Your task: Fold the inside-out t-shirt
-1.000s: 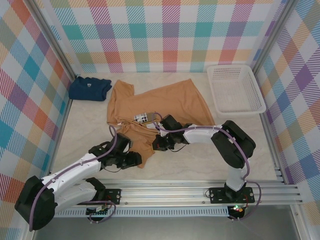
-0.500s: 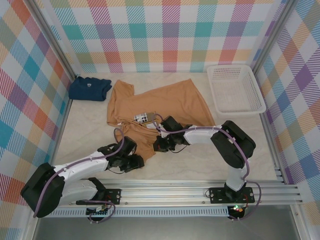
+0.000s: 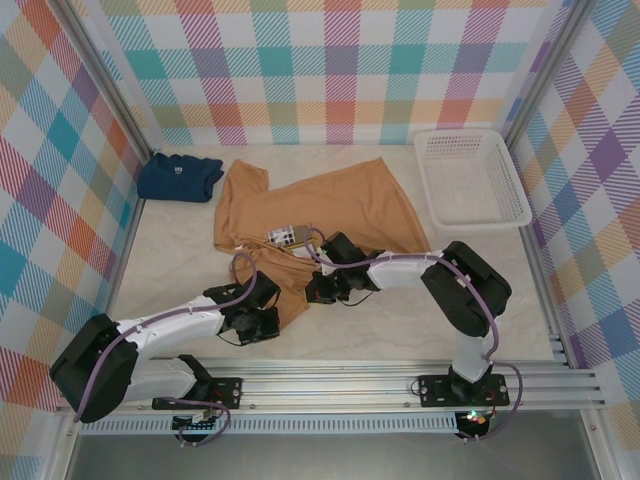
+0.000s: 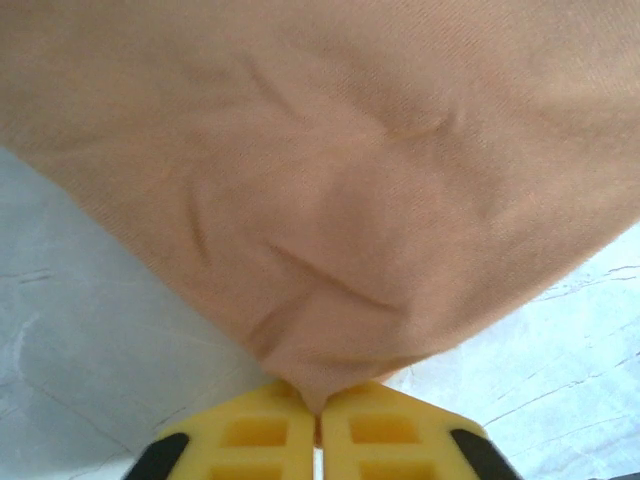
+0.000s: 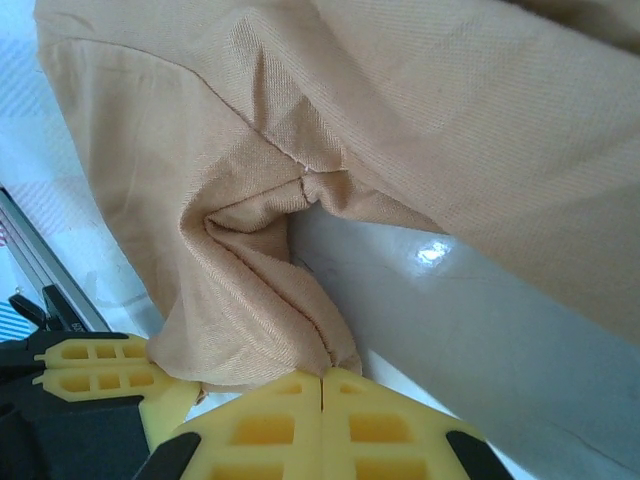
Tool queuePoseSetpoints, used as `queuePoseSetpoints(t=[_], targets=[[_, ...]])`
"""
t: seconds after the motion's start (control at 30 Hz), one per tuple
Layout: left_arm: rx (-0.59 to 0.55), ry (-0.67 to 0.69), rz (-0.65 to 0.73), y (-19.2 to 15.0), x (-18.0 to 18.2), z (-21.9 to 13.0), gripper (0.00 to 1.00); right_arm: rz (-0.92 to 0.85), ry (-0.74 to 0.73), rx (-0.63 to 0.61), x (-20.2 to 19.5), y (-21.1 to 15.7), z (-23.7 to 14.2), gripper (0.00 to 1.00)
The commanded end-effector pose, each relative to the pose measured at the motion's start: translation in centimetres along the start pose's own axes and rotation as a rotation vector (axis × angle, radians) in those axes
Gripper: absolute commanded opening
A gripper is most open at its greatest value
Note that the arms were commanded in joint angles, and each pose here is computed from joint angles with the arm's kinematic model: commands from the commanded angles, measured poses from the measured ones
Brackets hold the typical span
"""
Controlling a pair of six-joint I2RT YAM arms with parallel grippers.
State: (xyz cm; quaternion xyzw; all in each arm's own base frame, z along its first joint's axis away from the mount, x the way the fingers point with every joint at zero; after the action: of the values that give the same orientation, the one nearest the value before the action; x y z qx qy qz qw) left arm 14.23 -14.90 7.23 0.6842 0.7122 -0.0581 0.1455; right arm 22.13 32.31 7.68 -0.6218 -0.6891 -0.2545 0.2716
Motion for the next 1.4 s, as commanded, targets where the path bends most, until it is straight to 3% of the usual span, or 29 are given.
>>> queuePoseSetpoints(t=[0.0,0.17,0.37,0.5,0.73,0.83,0.97,1.37], targets=[[-0.154,0.017,0.06,2.2,-0.6,-0.8,0.0,-0.038,0.007,-0.012,0.6,0.1,-0.8,0.0],[-0.264,0.016,0.074,3.3,-0.5,-4.9,0.0,-0.122,0.045,-0.006,1.9,0.0,-1.8,0.02],[-0.343,0.009,0.019,4.6,1.1,-8.4,0.0,-0.176,-0.07,-0.111,1.4,-0.6,-7.1,0.3],[-0.376,-0.023,-0.021,5.9,1.9,-9.8,0.0,-0.048,-0.225,-0.221,-3.1,-0.5,-12.1,0.4],[-0.409,-0.088,-0.041,8.0,2.0,-10.8,0.0,0.279,-0.477,-0.513,-12.9,-1.0,-21.6,0.47],[-0.393,-0.1,-0.026,8.5,1.7,-10.4,0.0,0.388,-0.496,-0.589,-15.5,-1.2,-24.1,0.48],[-0.404,-0.106,-0.009,9.1,1.4,-10.7,0.0,0.456,-0.538,-0.61,-17.8,-0.5,-24.9,0.48],[-0.403,-0.102,0.006,9.9,1.3,-10.7,0.0,0.567,-0.43,-0.575,-21.1,3.2,-22.5,0.46]])
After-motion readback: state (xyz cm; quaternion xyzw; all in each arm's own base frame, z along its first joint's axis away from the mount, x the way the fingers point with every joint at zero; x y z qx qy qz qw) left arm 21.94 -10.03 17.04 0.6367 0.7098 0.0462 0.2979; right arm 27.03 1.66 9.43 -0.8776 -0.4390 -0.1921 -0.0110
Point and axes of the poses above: each hand's point on the last joint's axis, 136 mm out from that joint toward the fingers, its own z axis out along the fingers, its own x axis along the line the jaws close on, y = z × x, the point moved 6 cm from there along -z, back along the fingers, and after that the axes turned 7 degrees about z, right-handed, at the moved point
